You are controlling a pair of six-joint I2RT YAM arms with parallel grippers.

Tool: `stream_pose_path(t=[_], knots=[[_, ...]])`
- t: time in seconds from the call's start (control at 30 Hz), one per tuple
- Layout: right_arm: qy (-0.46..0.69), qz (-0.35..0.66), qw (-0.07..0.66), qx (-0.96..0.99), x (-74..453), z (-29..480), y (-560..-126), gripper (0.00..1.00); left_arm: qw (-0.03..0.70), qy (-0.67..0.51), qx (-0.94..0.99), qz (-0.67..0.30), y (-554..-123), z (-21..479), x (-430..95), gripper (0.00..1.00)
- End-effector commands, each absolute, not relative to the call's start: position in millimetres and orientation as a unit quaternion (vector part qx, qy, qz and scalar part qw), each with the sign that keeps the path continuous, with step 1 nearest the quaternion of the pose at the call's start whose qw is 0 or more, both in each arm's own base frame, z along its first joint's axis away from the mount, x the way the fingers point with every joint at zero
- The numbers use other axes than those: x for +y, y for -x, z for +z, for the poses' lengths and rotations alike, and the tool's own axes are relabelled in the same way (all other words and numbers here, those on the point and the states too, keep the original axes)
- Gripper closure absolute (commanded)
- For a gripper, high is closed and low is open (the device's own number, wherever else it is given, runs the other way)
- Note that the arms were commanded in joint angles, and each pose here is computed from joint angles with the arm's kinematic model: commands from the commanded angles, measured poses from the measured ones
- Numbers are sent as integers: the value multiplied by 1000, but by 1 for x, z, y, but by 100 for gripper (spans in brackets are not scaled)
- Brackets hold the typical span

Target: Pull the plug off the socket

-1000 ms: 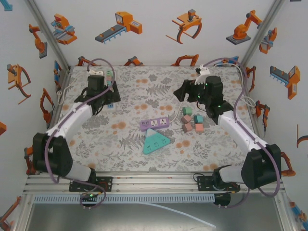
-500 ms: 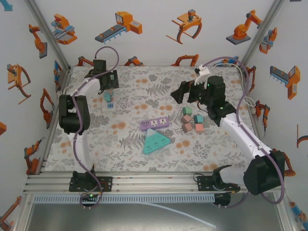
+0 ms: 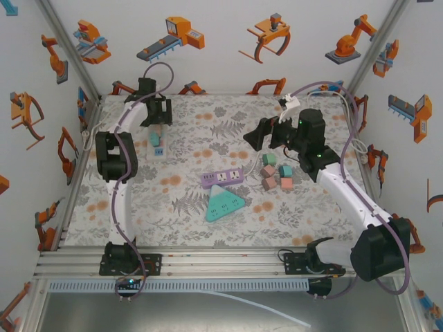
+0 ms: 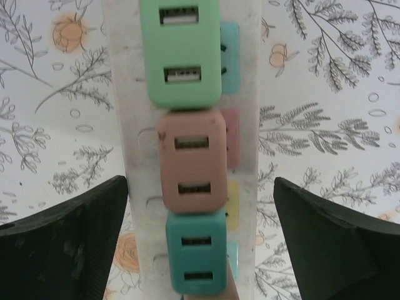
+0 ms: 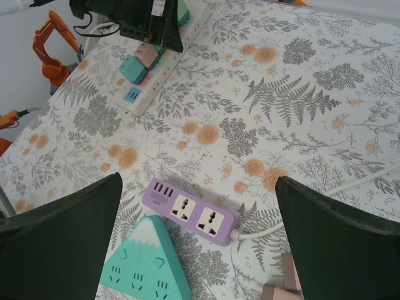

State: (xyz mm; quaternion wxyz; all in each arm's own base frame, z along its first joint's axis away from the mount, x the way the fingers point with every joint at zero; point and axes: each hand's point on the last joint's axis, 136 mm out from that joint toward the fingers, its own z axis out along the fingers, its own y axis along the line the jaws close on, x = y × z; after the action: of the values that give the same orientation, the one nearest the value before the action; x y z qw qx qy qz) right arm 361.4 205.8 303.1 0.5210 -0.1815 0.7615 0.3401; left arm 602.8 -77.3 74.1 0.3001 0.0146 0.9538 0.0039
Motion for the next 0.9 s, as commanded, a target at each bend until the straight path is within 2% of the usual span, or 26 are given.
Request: stream_pose_path(t=[0.0, 0.13, 0.3, 0.37, 0.63, 0.87], knots=[[192, 347, 549, 736, 206, 329, -354, 1, 231, -36, 972, 29, -585, 52, -68, 15], [191, 337, 562, 731, 201, 334, -351, 1, 225, -42, 973, 32, -590, 49, -69, 24], [192, 329, 565, 732, 198, 334, -348, 1, 233, -59, 971, -8, -592, 59, -83, 48], [192, 325, 567, 732, 197, 334, -348, 1, 238, -81, 967, -32, -590, 67, -93, 53], [183, 307, 580, 732, 190, 336, -351, 1, 280, -234, 920, -144, -569, 124, -154, 55], [180, 305, 584, 730, 189, 336, -351, 1, 303, -438, 833, -149, -522, 140, -241, 57]])
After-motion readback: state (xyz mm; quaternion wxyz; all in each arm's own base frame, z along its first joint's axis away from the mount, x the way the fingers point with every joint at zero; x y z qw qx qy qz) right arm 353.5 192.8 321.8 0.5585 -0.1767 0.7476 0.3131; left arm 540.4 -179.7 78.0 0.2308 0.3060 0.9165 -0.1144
